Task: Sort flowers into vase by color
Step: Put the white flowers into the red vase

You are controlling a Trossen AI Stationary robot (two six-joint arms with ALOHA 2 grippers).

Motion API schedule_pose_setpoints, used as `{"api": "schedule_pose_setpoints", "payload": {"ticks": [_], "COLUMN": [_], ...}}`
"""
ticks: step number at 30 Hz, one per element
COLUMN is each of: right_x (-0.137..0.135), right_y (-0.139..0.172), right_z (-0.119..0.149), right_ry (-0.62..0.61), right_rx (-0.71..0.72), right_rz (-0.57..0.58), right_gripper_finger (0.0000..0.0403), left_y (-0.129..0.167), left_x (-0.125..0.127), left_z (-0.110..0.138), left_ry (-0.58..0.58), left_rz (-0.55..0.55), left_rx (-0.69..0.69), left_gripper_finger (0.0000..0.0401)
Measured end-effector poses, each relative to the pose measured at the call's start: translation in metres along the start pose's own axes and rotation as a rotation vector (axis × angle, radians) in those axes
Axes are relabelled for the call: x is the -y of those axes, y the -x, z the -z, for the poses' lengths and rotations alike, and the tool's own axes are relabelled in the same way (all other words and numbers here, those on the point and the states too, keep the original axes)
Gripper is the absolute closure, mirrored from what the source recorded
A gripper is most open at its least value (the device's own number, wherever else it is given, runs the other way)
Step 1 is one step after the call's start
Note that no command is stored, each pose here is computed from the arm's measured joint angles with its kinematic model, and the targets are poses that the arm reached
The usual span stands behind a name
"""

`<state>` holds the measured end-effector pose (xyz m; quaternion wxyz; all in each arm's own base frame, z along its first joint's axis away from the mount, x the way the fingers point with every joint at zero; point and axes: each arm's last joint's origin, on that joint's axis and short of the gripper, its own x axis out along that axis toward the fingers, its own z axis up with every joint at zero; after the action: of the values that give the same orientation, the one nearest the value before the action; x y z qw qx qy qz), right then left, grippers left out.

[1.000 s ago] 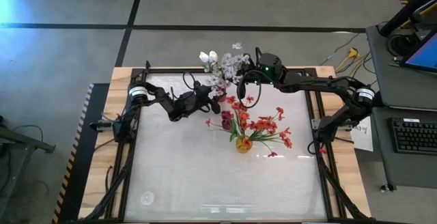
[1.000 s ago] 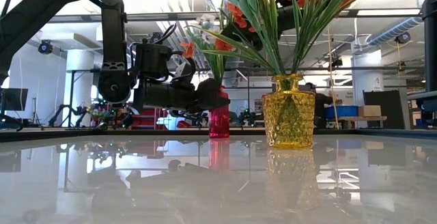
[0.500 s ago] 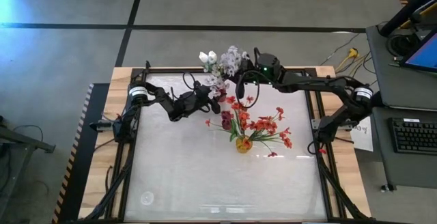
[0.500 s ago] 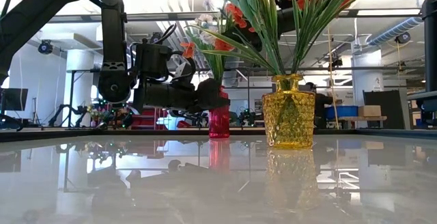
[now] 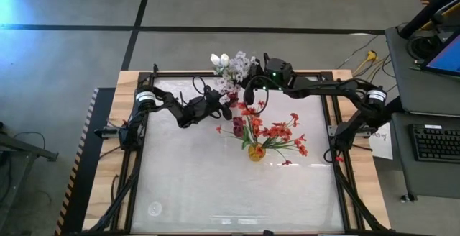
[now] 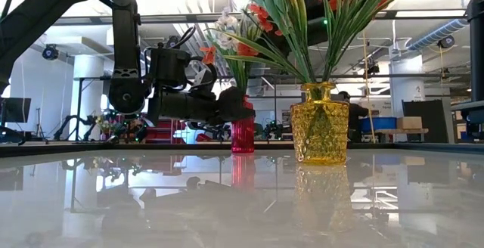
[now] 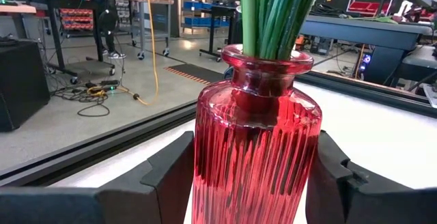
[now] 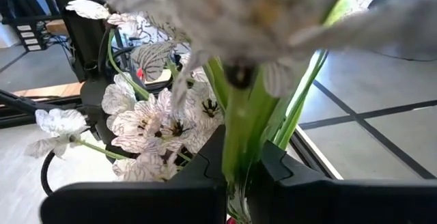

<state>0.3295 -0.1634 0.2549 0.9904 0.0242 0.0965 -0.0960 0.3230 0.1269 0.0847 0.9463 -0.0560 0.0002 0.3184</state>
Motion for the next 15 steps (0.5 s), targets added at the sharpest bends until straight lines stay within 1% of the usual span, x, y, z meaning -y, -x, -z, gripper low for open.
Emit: {"api": "schedule_pose_setpoints", "payload": {"ticks": [15], "right_x": [0.0004], "right_y": [-0.0017], "right_z": [0.0038], "right_ry": [0.010], "right_rx": [-0.017], "right_rz": [-0.001], "right_gripper_finger": [0.0385], "left_y": [0.0000], "left_x": [0.0000], "left_z": [0.0001], "left_ry": [0.000], "left_rz": [0.000], "left_rx": [0.000], "left_gripper_finger": [0.0201]}}
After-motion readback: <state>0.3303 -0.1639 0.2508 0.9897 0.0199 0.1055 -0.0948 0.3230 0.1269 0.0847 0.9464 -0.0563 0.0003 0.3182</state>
